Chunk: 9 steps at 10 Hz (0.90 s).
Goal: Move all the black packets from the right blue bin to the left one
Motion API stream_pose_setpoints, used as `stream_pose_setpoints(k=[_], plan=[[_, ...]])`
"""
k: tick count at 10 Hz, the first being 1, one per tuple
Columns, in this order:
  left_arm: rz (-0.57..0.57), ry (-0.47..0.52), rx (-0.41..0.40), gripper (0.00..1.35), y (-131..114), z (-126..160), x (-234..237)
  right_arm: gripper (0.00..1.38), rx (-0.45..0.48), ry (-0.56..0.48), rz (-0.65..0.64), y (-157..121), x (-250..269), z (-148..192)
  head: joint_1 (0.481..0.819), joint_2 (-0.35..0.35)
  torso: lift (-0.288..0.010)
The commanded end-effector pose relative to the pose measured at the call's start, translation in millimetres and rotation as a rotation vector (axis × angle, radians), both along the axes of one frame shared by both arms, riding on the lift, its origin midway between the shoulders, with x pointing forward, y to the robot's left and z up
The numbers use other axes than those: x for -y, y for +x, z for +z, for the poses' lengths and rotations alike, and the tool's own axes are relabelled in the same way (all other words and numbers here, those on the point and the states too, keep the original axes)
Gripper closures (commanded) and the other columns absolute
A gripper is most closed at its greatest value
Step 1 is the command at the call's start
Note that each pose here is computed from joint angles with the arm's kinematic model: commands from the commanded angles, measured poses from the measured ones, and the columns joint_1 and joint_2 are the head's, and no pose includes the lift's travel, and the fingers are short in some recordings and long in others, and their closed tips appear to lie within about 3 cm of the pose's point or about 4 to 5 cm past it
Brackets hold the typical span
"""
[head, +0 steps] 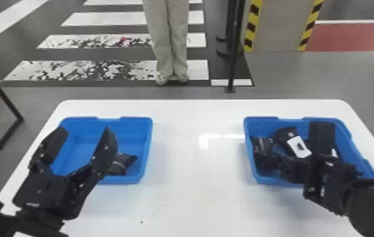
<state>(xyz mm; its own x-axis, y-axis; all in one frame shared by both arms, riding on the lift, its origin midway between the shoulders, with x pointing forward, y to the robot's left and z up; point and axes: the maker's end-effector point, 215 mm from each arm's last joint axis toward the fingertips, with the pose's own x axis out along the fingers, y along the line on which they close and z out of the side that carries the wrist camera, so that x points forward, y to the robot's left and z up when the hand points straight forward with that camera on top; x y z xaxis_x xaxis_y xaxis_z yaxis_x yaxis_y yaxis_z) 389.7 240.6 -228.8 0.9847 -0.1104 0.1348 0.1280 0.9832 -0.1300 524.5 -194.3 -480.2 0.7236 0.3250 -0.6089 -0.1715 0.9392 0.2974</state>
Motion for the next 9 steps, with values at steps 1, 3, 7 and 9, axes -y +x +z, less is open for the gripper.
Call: stream_pose_setpoints(k=[1,3,7,9], plan=[[0.001,0.000,0.008,0.20,0,2,0,1.11,-0.008,0.017,-0.007,-10,-4,0,0.695,0.056,-0.140],[0.002,0.002,0.017,0.20,0,5,-1,1.11,0.048,0.037,-0.030,-21,5,28,0.695,0.060,-0.140],[0.011,0.005,0.027,0.20,-2,8,-4,1.11,0.194,0.072,-0.077,-38,44,89,0.695,0.034,-0.140],[0.006,0.006,0.029,0.20,0,9,-1,1.10,0.146,0.038,-0.076,-39,51,71,0.695,0.008,-0.140]])
